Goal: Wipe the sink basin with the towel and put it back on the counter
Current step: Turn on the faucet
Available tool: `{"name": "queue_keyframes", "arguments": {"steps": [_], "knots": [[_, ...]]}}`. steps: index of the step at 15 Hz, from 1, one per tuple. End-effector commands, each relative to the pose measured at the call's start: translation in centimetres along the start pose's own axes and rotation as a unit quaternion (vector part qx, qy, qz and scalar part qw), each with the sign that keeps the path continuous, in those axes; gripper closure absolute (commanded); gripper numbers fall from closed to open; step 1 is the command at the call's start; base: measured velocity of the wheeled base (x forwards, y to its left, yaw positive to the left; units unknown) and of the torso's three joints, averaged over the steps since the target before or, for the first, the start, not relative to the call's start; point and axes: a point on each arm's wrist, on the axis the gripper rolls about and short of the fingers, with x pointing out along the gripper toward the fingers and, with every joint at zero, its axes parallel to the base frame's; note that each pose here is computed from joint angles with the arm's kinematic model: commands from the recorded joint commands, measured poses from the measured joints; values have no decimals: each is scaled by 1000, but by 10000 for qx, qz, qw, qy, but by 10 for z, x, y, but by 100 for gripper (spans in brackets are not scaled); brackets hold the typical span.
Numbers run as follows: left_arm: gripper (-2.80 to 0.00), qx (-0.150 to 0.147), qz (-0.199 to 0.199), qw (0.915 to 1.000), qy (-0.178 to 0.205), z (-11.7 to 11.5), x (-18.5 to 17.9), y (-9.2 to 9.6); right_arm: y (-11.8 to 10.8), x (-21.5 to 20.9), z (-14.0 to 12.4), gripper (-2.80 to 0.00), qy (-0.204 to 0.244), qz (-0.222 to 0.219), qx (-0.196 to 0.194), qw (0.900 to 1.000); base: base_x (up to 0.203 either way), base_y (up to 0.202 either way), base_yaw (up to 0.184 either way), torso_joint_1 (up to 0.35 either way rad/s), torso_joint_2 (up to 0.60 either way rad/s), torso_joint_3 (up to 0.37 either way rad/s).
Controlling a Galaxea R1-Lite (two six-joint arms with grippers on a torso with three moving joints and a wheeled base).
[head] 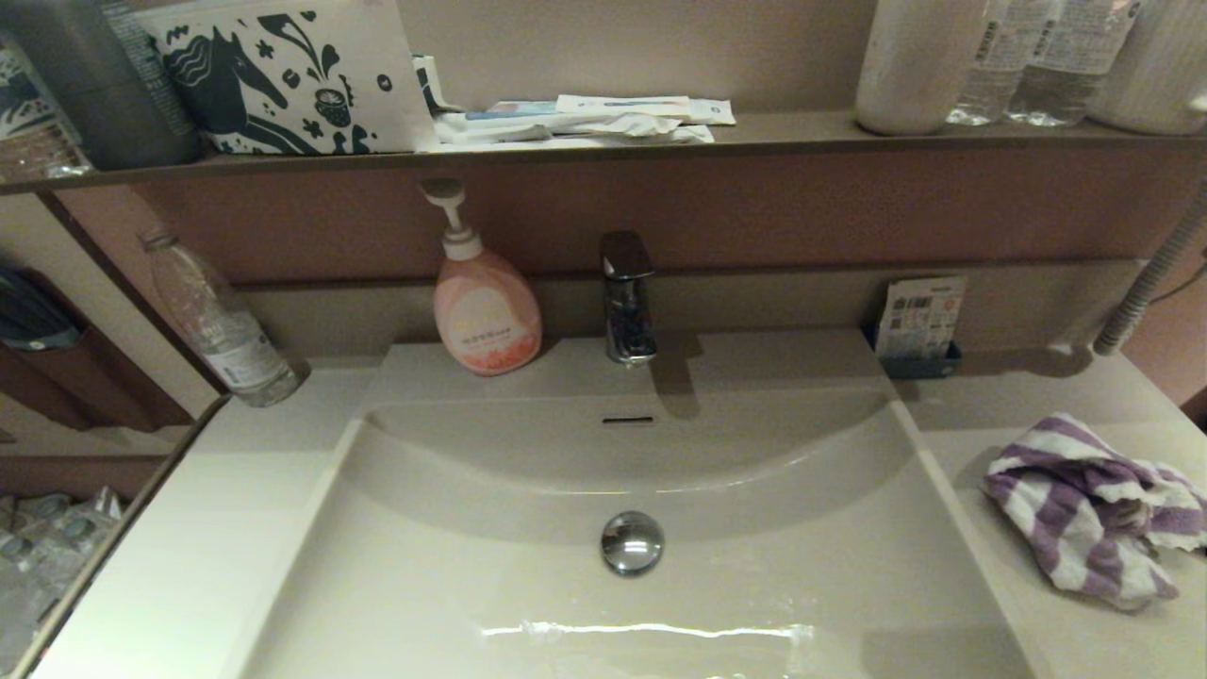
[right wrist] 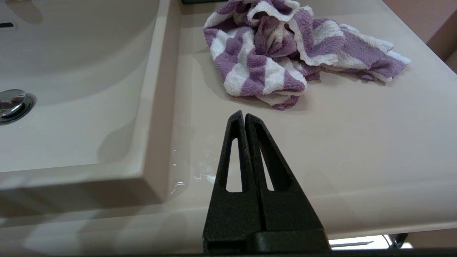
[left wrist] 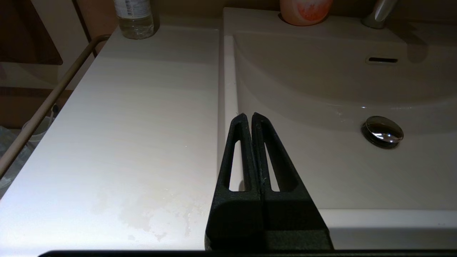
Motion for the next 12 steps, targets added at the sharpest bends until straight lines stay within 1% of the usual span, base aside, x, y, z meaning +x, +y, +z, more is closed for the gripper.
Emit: {"name": "queue_keyframes", "arguments": {"steps": [1,12], "knots": [[0,-3,2,10000,0,0,0,0,0,0,0,0,-2,1,1,10000,0,0,0,0,0,0],[0,-3,1,10000,0,0,0,0,0,0,0,0,-2,1,1,10000,0,0,0,0,0,0]]}}
